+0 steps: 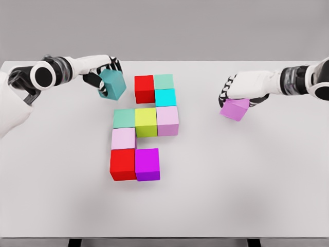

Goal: Assemble the squares on the desktop into the number 2

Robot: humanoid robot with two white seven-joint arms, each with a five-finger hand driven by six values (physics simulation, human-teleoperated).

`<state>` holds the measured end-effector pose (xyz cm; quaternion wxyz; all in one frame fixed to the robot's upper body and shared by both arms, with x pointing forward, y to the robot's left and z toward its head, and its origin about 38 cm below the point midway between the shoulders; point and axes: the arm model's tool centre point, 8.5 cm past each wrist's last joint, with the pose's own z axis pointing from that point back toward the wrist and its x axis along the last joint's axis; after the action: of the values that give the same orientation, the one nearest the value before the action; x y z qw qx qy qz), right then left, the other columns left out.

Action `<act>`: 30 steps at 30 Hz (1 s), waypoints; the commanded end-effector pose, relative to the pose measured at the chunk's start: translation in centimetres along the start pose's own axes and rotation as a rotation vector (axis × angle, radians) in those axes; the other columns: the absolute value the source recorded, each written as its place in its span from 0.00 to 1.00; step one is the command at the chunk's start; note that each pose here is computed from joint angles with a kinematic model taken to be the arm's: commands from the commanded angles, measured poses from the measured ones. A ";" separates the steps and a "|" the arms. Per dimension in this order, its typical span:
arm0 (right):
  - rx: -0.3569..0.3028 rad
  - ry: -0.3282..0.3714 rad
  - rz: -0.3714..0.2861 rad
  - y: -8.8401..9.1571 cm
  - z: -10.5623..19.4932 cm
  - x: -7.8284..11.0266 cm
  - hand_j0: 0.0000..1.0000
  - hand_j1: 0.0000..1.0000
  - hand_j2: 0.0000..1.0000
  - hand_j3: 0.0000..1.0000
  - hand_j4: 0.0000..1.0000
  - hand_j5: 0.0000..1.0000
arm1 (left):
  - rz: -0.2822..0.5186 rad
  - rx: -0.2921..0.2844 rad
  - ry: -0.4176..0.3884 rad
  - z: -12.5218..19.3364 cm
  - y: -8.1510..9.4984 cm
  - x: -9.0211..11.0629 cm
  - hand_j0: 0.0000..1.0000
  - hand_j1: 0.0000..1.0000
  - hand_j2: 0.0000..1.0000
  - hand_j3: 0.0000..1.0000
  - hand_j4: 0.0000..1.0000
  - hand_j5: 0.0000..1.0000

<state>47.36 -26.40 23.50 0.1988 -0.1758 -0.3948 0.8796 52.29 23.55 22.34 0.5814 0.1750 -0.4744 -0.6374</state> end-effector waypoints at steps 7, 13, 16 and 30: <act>-0.053 -0.098 0.113 -1.9 2.8 4.7 0.54 0.54 0.54 0.54 0.54 0.54 | 0.042 0.045 0.113 -0.2 -0.6 0.8 0.36 0.36 0.36 0.36 0.36 0.36; -0.066 -0.169 0.136 -1.8 2.0 7.4 0.54 0.54 0.54 0.54 0.54 0.54 | 0.052 0.061 0.144 -0.6 -0.9 1.1 0.36 0.36 0.36 0.36 0.36 0.36; -0.056 -0.212 0.149 -1.6 1.2 8.7 0.54 0.54 0.54 0.54 0.54 0.54 | 0.063 0.047 0.173 -1.3 -1.6 1.8 0.36 0.36 0.36 0.36 0.36 0.36; -0.057 -0.408 0.213 -2.7 -3.4 14.8 0.54 0.54 0.54 0.54 0.54 0.54 | 0.045 0.087 0.178 -3.1 -2.3 5.3 0.43 0.43 0.43 0.43 0.43 0.43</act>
<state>37.50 -16.33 22.20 0.0195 -0.0601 -0.4290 0.9011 51.99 17.45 20.76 0.6293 0.2450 -0.4503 -0.5841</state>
